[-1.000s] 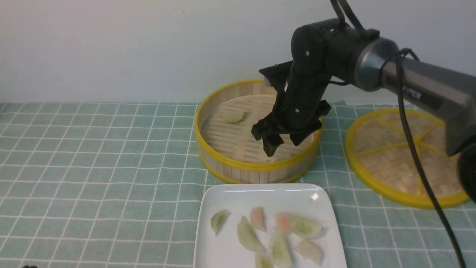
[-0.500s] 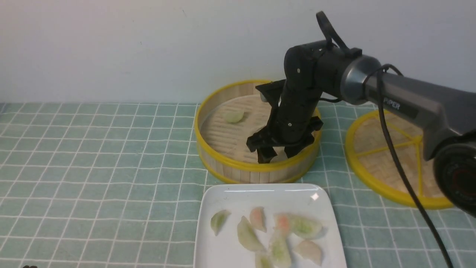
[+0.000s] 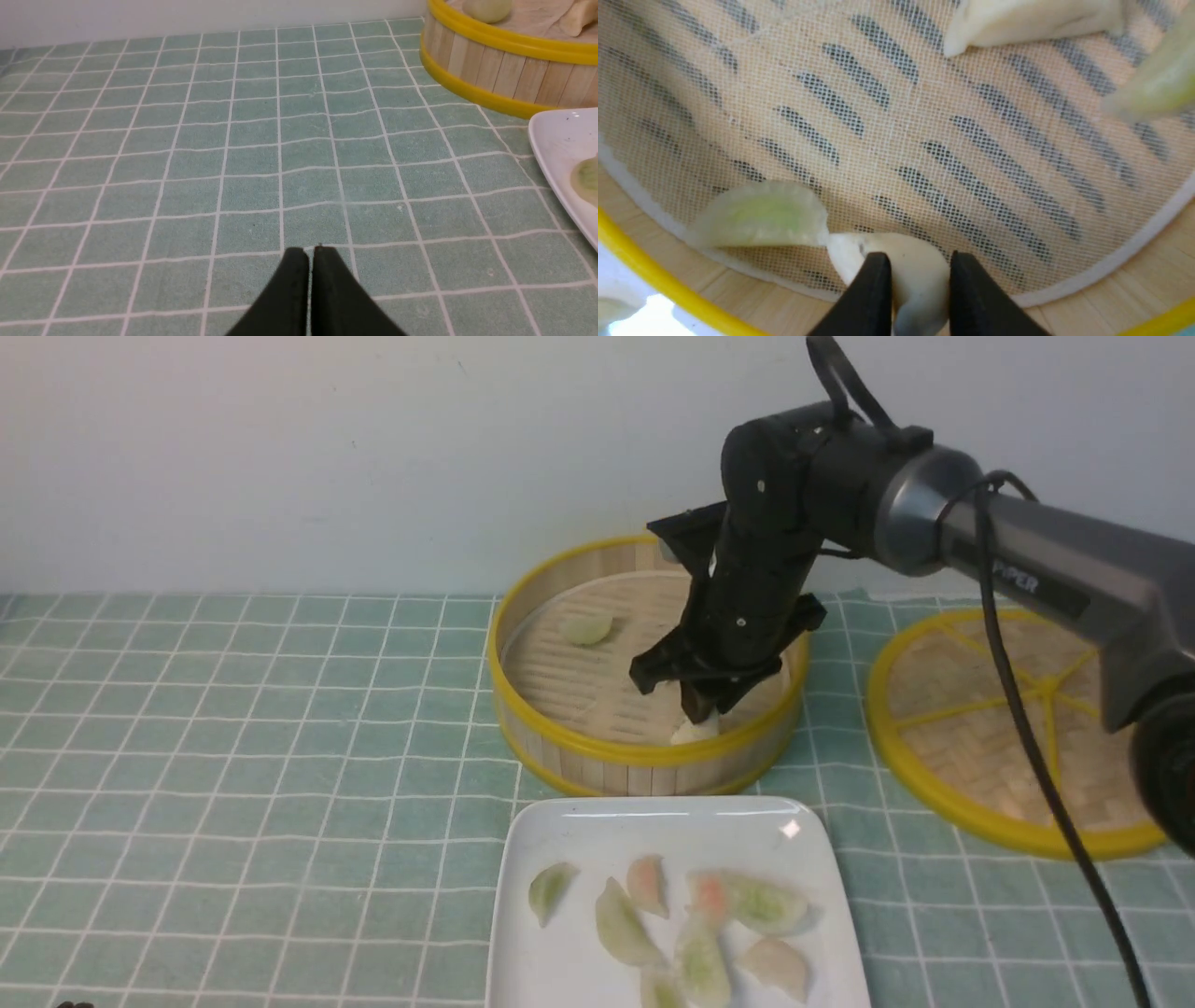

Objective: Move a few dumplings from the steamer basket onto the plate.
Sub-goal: Use the right arm to grab a dumpling from inside the steamer, then use the right arm to put the dumpling into the plate, then use the right arm to grab a dumpling from inside the steamer

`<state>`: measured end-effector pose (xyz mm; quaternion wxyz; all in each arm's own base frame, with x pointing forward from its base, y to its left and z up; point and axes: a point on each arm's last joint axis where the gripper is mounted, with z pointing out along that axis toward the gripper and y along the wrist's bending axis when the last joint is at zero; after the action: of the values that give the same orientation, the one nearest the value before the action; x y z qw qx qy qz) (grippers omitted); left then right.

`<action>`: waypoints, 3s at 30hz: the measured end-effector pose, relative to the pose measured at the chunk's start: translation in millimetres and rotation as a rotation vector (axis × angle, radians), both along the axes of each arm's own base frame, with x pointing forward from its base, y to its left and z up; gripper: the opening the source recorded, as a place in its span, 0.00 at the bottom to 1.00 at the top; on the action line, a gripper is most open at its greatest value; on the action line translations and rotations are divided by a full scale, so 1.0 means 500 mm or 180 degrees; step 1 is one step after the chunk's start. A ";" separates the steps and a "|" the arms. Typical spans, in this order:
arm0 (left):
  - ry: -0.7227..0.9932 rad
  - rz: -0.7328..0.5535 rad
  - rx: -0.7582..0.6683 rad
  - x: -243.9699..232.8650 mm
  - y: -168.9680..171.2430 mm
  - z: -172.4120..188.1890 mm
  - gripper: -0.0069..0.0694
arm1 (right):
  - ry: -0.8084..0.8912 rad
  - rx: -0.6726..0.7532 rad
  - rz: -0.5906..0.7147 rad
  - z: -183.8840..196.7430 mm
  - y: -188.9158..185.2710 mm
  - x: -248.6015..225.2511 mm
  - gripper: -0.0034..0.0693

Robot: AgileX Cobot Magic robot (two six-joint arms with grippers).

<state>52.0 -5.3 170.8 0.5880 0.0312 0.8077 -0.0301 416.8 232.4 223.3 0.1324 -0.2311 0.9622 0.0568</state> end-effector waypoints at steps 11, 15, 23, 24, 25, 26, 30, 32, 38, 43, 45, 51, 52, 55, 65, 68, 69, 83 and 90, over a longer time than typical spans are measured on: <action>0.0000 0.0000 0.0000 0.000 0.000 0.000 0.08 | -0.0493 0.0414 0.0008 0.197 -0.028 -0.066 0.24; 0.0000 0.0000 0.0000 0.000 0.000 0.000 0.08 | -0.0379 0.0595 0.0093 0.216 -0.030 -0.106 0.24; 0.0000 0.0000 0.0000 0.000 0.000 0.000 0.08 | 0.0471 0.0294 0.0490 0.057 0.021 -0.189 0.24; 0.0000 0.0000 0.0000 0.000 0.000 0.000 0.08 | 0.0549 0.0247 0.0500 0.037 0.025 -0.190 0.24; 0.0000 0.0000 0.0000 0.000 0.000 0.000 0.08 | 0.0592 0.0209 0.0509 0.023 0.028 -0.189 0.24; 0.0000 0.0000 0.0000 0.000 0.000 0.000 0.08 | 0.0638 0.0173 0.0504 0.007 0.030 -0.185 0.24; 0.0000 0.0000 0.0000 0.000 0.000 0.000 0.08 | 0.0693 0.0085 0.0503 -0.024 0.032 -0.177 0.24; 0.0000 0.0000 0.0000 0.000 0.000 0.000 0.08 | 0.0700 0.0080 0.0503 -0.026 0.032 -0.177 0.24; 0.0000 0.0000 0.0000 0.000 0.000 0.000 0.08 | 0.0549 0.0177 0.0505 0.004 0.042 -0.164 0.40; 0.0000 0.0000 0.0000 0.000 0.000 0.000 0.08 | 0.0262 0.0297 0.0497 0.057 0.053 -0.143 0.63; 0.0000 0.0000 0.0000 0.000 0.000 0.000 0.08 | 0.0077 0.0258 0.0491 0.081 0.053 -0.131 0.67; 0.0000 0.0000 0.0000 0.000 0.000 0.000 0.08 | -0.0523 0.0036 0.0164 0.135 0.029 -0.064 0.69; 0.0000 0.0000 0.0000 0.000 0.000 0.000 0.08 | -0.0520 0.0028 0.0155 0.131 0.028 -0.060 0.69; 0.0000 0.0000 0.0000 0.000 0.000 0.000 0.08 | -0.0598 -0.0059 0.0007 0.086 0.011 0.000 0.70; 0.0000 0.0000 0.0000 0.000 0.000 0.000 0.08 | -0.0522 -0.0119 -0.0522 -0.032 -0.047 0.088 0.70; 0.0000 0.0000 0.0000 0.000 0.000 0.000 0.08 | -0.0592 -0.0092 -0.0559 -0.049 -0.051 0.102 0.70; 0.0000 0.0000 0.0000 0.000 0.000 0.000 0.08 | -0.0632 -0.0070 -0.0555 -0.052 -0.050 0.106 0.70; 0.0000 0.0000 0.0000 0.000 0.000 0.000 0.08 | -0.0664 -0.0182 -0.0598 -0.111 -0.046 0.124 0.55; 0.0000 0.0000 0.0000 0.000 0.000 0.000 0.08 | -0.0510 -0.0289 -0.0629 -0.089 -0.054 0.109 0.28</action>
<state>52.0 -5.3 170.8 0.5880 0.0312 0.8077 -0.0301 471.6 205.4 178.8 0.2031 -0.1448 0.9682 -0.0187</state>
